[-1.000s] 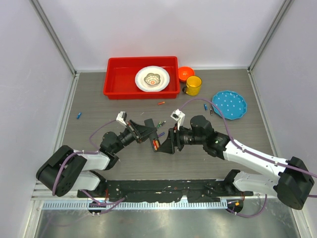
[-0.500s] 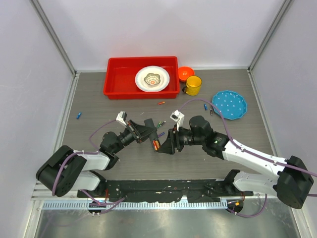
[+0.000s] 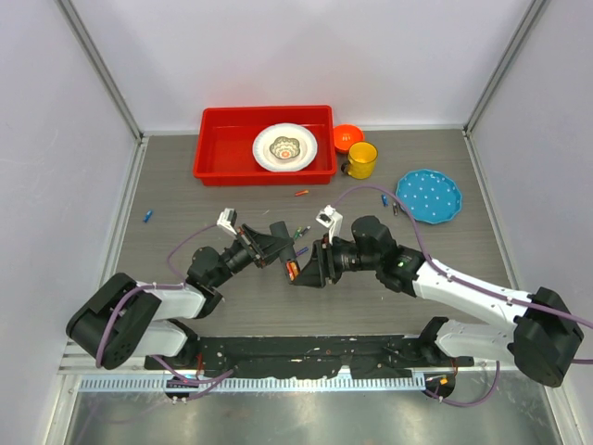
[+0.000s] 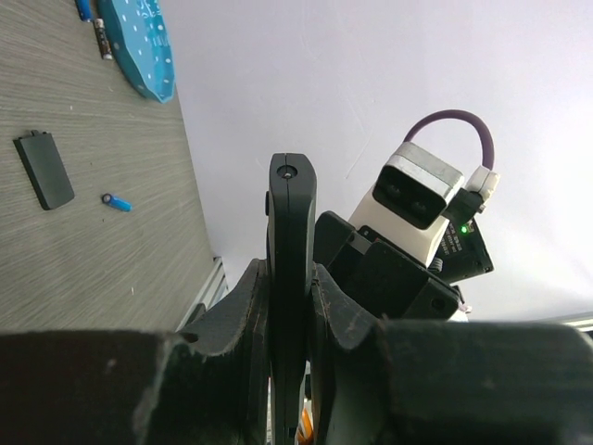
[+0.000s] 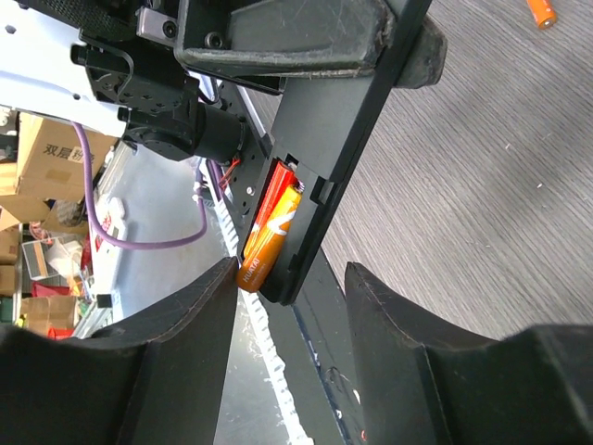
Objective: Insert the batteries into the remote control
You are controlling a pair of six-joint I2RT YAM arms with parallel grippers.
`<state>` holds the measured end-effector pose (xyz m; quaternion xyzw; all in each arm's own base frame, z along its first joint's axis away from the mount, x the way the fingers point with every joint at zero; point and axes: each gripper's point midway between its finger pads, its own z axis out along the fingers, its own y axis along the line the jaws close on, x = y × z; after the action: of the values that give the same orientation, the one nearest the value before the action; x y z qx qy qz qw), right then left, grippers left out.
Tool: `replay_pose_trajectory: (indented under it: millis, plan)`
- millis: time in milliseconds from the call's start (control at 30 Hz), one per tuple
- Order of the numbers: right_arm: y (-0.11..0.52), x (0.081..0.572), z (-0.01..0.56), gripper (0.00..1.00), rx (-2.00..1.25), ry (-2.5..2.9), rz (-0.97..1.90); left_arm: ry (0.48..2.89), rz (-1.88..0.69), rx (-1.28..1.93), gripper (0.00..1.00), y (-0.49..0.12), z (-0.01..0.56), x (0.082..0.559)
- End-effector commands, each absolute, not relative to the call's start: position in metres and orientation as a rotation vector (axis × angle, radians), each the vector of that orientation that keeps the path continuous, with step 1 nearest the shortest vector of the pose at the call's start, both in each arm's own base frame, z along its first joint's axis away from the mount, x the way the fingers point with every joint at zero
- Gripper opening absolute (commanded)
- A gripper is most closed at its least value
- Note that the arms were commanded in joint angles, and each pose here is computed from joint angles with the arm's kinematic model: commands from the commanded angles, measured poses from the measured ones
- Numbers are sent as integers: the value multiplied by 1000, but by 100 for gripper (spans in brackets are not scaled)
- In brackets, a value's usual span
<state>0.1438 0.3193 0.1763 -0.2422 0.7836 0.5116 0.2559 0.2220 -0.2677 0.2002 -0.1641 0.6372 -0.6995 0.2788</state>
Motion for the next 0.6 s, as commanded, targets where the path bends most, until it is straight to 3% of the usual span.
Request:
replay_pose_trajectory:
  millis: [0,567]
  plan:
    - [325,157,196,54,-610,2060,1429,1400,-2016,-234,0,-260,271,199]
    - [329,163,196,49,-553,2071,1482,1395,-2024,-218,0,-263,274,194]
